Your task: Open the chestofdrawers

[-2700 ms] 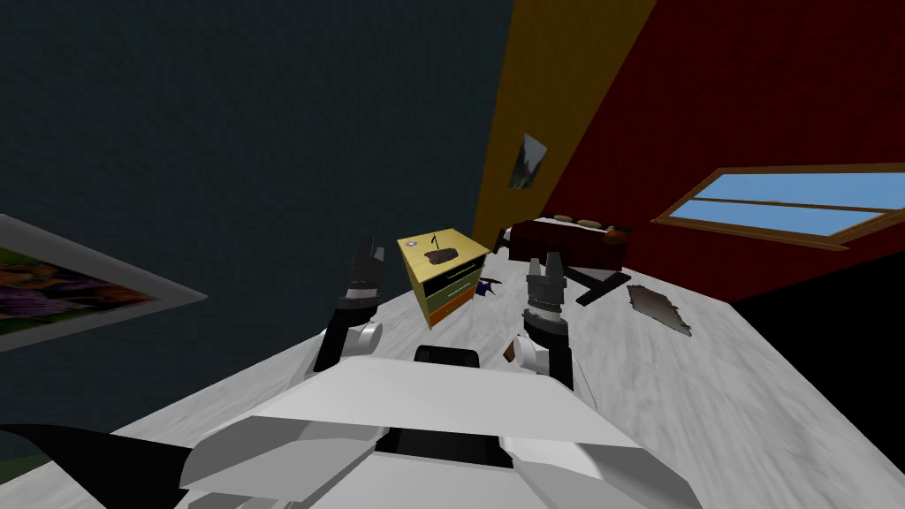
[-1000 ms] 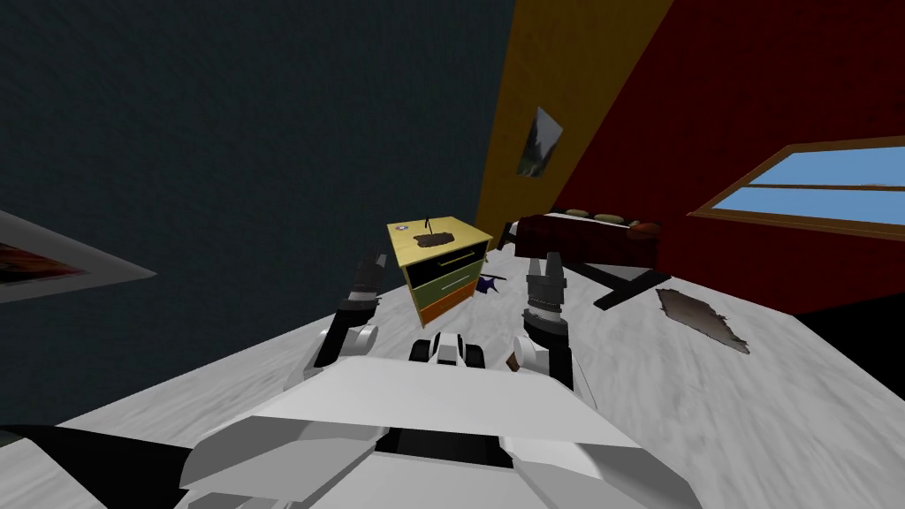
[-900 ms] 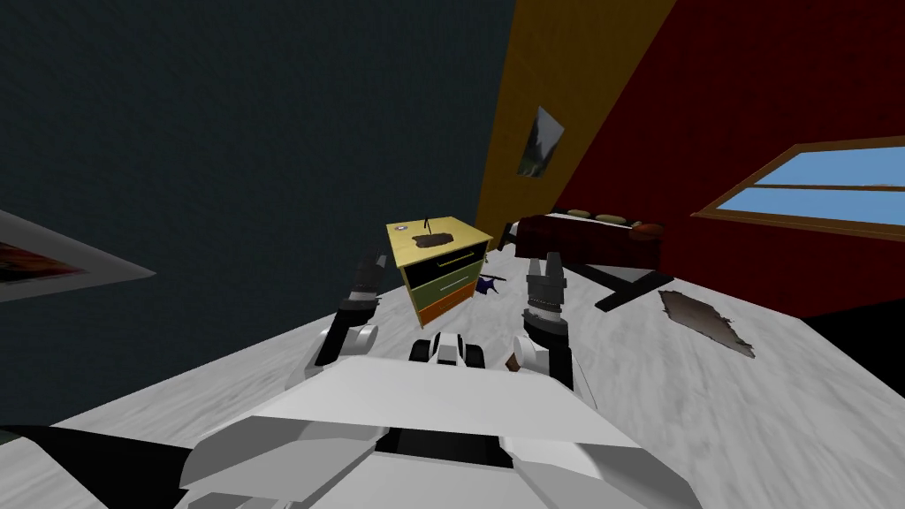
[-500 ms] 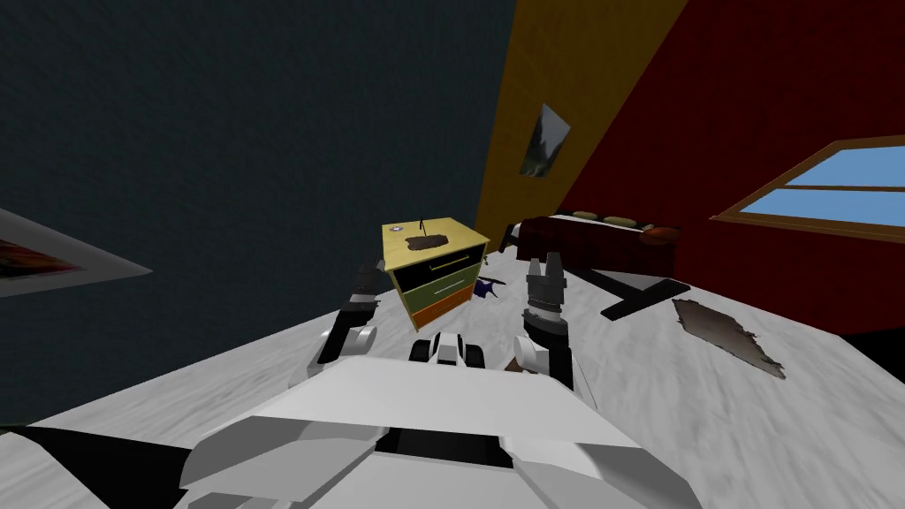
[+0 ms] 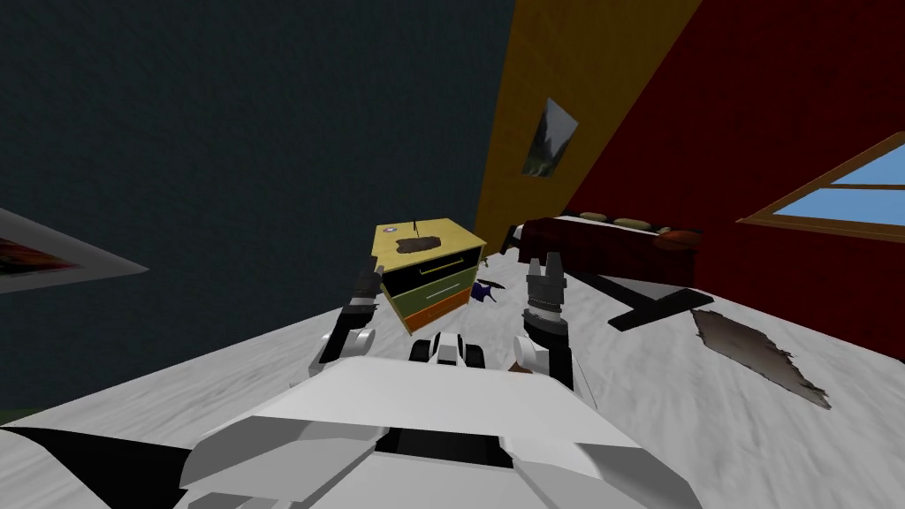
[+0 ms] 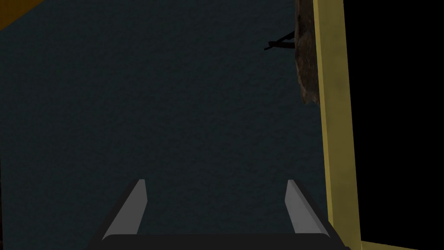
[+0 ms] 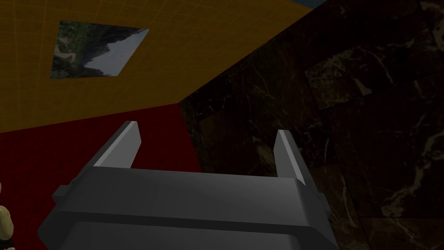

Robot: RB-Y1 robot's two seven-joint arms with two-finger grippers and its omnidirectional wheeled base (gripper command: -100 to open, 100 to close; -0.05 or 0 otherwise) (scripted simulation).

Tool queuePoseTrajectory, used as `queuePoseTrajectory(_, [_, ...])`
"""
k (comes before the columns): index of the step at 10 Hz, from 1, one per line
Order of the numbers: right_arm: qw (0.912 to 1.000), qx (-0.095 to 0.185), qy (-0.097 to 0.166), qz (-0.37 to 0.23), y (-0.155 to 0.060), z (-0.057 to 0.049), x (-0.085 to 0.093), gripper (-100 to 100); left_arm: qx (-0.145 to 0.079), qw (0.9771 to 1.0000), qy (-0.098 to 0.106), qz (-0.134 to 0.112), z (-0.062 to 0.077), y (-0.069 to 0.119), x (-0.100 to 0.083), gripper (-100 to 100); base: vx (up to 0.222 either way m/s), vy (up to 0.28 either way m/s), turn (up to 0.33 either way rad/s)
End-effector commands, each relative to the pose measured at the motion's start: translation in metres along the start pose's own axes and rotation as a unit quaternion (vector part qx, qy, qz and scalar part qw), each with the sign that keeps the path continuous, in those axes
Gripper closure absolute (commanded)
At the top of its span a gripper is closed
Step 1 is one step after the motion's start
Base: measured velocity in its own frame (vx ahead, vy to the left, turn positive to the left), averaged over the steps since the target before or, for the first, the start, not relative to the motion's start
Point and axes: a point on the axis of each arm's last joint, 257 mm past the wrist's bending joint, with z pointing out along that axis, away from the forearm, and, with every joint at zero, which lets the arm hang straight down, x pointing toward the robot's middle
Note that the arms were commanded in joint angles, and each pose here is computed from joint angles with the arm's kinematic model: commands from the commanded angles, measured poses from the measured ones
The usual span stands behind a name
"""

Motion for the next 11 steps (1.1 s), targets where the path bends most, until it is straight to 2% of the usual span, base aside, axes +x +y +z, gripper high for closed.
queuePoseTrajectory(1, [1.0000, 0.000, 0.000, 0.000, 0.000, 0.000, 0.000, 0, -0.015, 0.9999, -0.006, -0.003, -0.005, 0.019, -0.007, -100, 0.074, -0.114, 0.096])
queuePoseTrajectory(5, [1.0000, 0.000, 0.000, 0.000, 0.000, 0.000, 0.000, 0, -0.040, 0.9989, -0.019, -0.011, -0.015, 0.048, -0.017, -100, 0.060, -0.129, 0.078])
queuePoseTrajectory(8, [1.0000, 0.000, 0.000, 0.000, 0.000, 0.000, 0.000, 0, -0.062, 0.9974, -0.032, -0.018, -0.026, 0.072, -0.027, -100, 0.084, -0.147, 0.081])
queuePoseTrajectory(9, [1.0000, 0.000, 0.000, 0.000, 0.000, 0.000, 0.000, 0, -0.062, 0.9974, -0.032, -0.018, -0.026, 0.072, -0.027, -100, 0.044, -0.130, 0.027])
queuePoseTrajectory(11, [1.0000, 0.000, 0.000, 0.000, 0.000, 0.000, 0.000, 0, -0.077, 0.9958, -0.042, -0.024, -0.034, 0.089, -0.034, -100, 0.035, -0.107, 0.050])
